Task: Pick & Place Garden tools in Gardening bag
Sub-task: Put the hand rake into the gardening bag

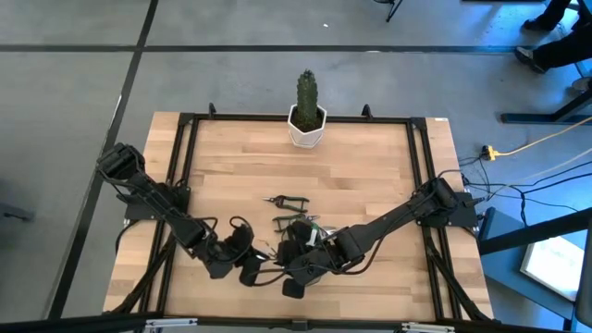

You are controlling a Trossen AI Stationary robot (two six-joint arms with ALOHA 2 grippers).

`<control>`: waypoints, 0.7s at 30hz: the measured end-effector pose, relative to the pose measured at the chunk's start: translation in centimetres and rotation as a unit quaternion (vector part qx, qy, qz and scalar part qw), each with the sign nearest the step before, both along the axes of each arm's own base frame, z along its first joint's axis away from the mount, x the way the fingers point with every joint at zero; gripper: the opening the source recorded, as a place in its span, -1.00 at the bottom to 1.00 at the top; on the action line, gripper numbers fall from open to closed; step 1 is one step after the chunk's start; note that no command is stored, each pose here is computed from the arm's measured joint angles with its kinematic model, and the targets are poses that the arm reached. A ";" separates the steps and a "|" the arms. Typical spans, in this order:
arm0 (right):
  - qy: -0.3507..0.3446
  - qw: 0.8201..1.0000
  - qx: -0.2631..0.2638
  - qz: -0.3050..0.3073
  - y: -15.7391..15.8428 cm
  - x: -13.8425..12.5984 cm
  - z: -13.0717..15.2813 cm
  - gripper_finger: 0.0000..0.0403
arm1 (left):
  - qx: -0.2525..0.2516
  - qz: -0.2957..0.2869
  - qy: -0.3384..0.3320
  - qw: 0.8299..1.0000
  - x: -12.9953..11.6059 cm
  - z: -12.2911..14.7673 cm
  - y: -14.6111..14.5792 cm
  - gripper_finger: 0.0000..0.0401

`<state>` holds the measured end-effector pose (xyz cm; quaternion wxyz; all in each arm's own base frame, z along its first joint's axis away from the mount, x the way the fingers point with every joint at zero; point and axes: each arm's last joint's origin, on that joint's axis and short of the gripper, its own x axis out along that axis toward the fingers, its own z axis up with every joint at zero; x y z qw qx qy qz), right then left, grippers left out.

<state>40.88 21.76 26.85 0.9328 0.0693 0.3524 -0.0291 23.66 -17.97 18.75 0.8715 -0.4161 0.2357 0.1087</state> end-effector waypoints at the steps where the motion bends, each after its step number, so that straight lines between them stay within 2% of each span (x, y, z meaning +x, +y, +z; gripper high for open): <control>1: 0.003 1.000 -0.001 0.000 0.0 0.0 0.0 -0.67 | 0.001 0.001 0.000 1.000 0.1 0.0 0.1 -0.99; 18: -0.009 1.000 0.003 -0.005 0.0 0.1 -1.0 -0.67 | -0.004 -0.006 -0.006 1.000 0.3 0.2 0.2 -0.99; 21: -0.017 1.000 -0.009 -0.018 0.1 -0.1 -1.0 -0.67 | -0.007 -0.011 -0.004 1.000 0.3 0.2 0.2 -0.99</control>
